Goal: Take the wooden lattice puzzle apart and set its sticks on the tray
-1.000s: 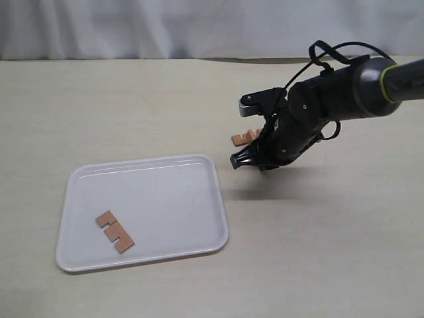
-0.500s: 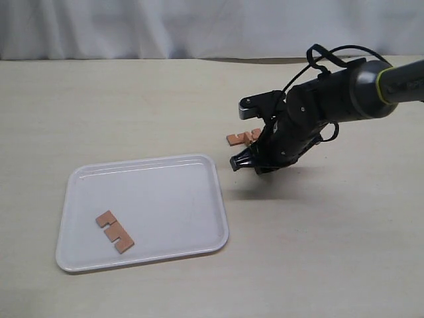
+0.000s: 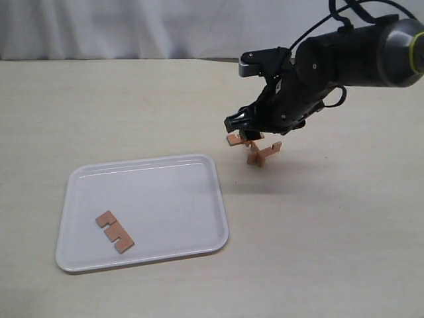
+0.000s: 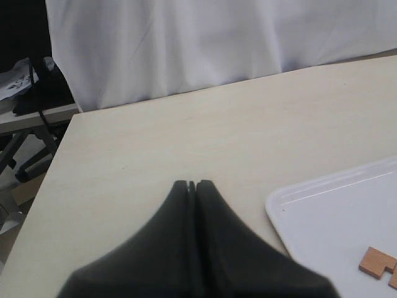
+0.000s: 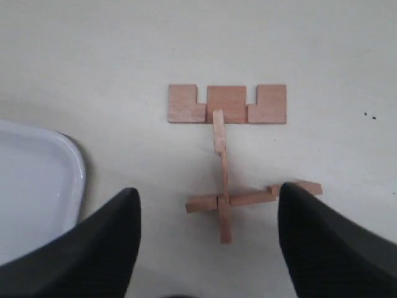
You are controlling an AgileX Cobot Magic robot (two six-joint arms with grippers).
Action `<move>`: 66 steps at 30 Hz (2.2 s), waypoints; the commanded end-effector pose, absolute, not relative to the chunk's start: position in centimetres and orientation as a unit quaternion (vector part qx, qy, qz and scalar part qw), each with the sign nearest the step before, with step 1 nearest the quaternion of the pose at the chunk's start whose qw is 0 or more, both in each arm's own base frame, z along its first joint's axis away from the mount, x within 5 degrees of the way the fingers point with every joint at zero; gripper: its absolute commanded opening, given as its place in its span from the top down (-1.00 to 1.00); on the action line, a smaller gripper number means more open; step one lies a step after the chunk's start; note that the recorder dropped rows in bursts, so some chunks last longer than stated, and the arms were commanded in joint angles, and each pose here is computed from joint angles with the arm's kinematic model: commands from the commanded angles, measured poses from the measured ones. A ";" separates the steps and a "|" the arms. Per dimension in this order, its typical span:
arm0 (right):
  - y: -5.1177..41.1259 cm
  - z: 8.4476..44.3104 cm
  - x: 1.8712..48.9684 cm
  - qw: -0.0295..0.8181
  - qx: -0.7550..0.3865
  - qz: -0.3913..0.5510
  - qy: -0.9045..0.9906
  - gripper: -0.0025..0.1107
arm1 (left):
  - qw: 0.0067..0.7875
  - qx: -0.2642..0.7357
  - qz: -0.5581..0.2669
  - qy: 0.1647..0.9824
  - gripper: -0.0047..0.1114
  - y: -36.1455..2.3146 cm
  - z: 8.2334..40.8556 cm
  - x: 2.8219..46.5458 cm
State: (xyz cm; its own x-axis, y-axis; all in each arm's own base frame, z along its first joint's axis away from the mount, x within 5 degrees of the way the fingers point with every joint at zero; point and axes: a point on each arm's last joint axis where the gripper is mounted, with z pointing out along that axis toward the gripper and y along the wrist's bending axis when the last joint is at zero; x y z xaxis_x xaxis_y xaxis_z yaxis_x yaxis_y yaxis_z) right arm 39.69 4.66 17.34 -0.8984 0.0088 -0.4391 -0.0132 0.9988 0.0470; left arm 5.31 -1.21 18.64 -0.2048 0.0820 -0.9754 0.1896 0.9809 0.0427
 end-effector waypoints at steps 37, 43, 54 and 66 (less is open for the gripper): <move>5.0 18.4 38.8 0.201 -0.045 0.006 0.979 0.88 | 0.628 0.084 -0.038 0.773 0.92 -1.1 18.6 5.3; 11.4 20.6 37.2 0.235 -0.155 0.057 0.958 0.88 | 0.628 0.084 -0.038 0.773 0.92 -1.1 18.6 5.3; 22.6 15.9 33.9 0.191 -0.344 0.226 0.891 0.88 | 0.628 0.084 -0.038 0.773 0.92 -1.1 18.6 5.3; 22.4 13.8 35.2 0.217 -0.293 0.203 0.909 0.08 | 0.628 0.084 -0.038 0.773 0.92 -1.1 18.6 5.3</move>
State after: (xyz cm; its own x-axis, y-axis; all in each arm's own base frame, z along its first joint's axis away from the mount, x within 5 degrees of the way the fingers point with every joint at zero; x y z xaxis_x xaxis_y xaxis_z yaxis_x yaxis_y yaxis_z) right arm 34.88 22.64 13.40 -0.7517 -0.4439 -0.4877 -0.6142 0.7405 0.2726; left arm 5.31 -1.21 18.64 -0.2048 0.0820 -0.9754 0.1896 0.9809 0.0427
